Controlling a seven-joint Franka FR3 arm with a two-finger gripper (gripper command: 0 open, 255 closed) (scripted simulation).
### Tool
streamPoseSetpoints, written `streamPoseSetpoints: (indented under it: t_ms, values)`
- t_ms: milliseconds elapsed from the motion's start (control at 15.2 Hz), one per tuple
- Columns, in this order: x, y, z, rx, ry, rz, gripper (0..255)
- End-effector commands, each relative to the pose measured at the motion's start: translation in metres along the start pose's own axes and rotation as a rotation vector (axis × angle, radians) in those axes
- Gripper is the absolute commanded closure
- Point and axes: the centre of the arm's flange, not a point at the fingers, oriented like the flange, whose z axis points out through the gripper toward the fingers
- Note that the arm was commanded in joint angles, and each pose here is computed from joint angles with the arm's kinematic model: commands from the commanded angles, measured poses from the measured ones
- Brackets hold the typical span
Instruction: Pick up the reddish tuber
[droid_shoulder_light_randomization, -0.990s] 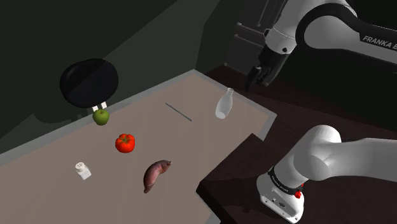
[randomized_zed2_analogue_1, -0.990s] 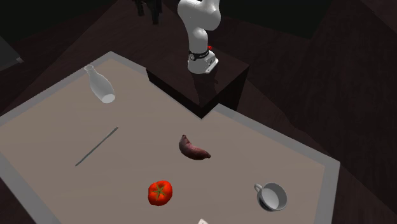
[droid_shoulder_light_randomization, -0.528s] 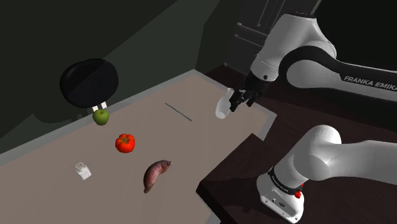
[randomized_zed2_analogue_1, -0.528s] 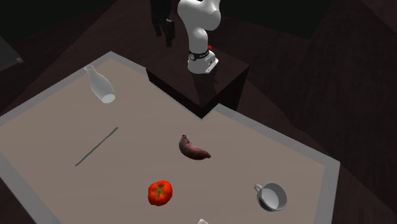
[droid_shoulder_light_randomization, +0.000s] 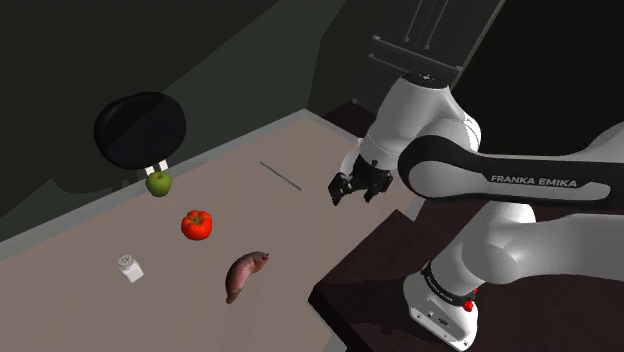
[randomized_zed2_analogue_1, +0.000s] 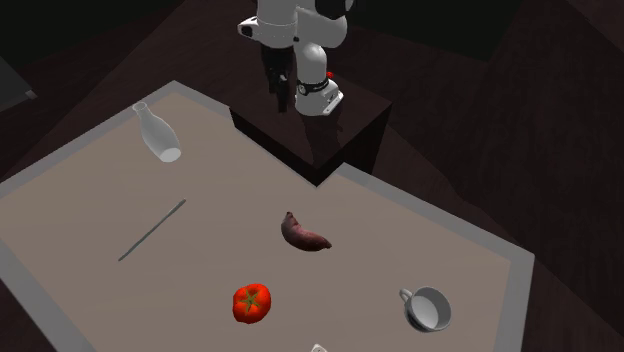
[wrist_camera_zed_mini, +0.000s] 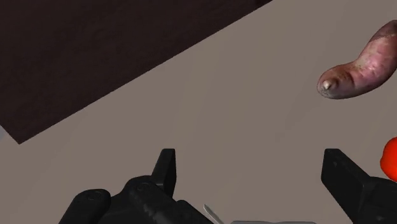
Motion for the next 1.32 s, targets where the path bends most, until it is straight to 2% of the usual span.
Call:
streamPoseSetpoints:
  t_ms: [0,660,1254]
  values:
    - [-0.007,-0.017,0.017,0.002,0.002,0.065,0]
    - [-0.028,-0.104,0.114,-0.002,0.004,0.361,0]
    - [-0.025,-0.185,0.201,-0.006,0.006,0.628,0]
